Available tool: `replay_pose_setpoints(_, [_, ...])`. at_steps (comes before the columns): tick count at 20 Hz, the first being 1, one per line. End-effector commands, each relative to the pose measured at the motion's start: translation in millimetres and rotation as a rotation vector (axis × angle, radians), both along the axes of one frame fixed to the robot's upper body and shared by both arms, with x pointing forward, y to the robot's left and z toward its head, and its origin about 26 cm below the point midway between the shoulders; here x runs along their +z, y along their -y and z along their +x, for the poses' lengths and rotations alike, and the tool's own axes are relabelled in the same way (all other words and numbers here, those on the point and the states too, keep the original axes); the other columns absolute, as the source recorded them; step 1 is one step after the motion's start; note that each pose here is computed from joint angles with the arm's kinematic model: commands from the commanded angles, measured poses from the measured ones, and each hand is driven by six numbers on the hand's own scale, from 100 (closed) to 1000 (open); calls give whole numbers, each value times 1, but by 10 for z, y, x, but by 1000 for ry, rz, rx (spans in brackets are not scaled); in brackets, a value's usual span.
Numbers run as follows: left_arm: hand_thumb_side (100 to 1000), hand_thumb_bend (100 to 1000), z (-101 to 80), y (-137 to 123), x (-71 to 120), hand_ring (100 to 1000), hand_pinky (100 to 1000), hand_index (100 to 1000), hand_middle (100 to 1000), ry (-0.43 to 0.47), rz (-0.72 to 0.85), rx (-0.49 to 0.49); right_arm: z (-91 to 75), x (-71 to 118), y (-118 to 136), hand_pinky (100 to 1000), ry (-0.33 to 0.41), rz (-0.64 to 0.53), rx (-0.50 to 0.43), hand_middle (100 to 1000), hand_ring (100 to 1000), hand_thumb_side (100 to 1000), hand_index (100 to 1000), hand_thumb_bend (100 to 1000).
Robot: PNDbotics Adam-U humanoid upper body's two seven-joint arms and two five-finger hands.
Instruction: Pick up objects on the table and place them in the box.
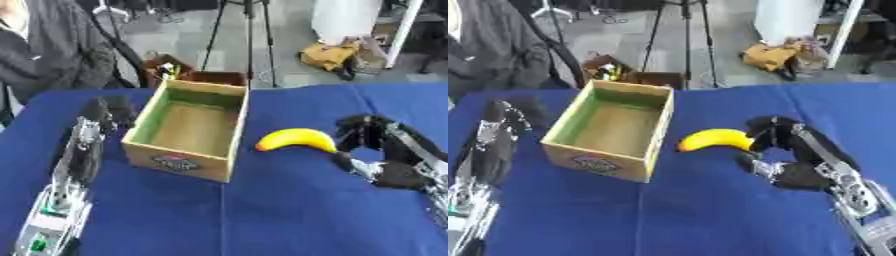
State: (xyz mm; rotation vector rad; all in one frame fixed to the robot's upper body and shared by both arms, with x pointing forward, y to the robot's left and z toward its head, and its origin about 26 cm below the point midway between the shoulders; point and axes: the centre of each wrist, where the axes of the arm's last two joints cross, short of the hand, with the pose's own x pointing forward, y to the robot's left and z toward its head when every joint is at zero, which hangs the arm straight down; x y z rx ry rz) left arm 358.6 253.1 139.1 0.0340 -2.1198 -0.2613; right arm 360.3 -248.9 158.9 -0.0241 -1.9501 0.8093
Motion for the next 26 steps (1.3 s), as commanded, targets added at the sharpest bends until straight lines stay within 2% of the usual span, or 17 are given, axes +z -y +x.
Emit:
replay_pose_setpoints(1, [901, 667, -7, -15, 92, 686, 658, 761, 612, 29, 16, -1, -9, 111, 20, 639, 33, -20, 2, 629, 594, 386, 775, 527])
replay_pose_setpoints(12, [902, 668, -9, -2, 82, 688, 658, 761, 614, 26, 18, -6, 106, 217, 51, 650, 61, -122, -10, 661, 617, 391, 790, 537])
replay_pose_setpoints(13, [902, 668, -10, 1, 78, 688, 658, 761, 613, 24, 18, -8, 135, 239, 54, 652, 64, -143, -8, 665, 621, 391, 793, 539])
replay_pose_setpoints(14, [915, 681, -10, 3, 75, 688, 658, 761, 613, 23, 18, -10, 163, 257, 58, 654, 66, -161, -6, 667, 622, 411, 794, 451])
replay_pose_setpoints(15, [902, 668, -11, 7, 70, 688, 658, 761, 613, 22, 18, -12, 194, 277, 63, 654, 69, -180, -5, 668, 623, 390, 795, 538])
replay_pose_setpoints(17, [902, 668, -13, 20, 58, 688, 658, 761, 613, 18, 16, -17, 277, 318, 67, 656, 70, -218, -8, 669, 626, 388, 796, 516])
replay_pose_setpoints(26, [902, 669, -8, 70, 66, 689, 658, 761, 613, 18, 20, -45, 682, 431, 39, 686, 66, -378, -38, 705, 677, 400, 809, 564])
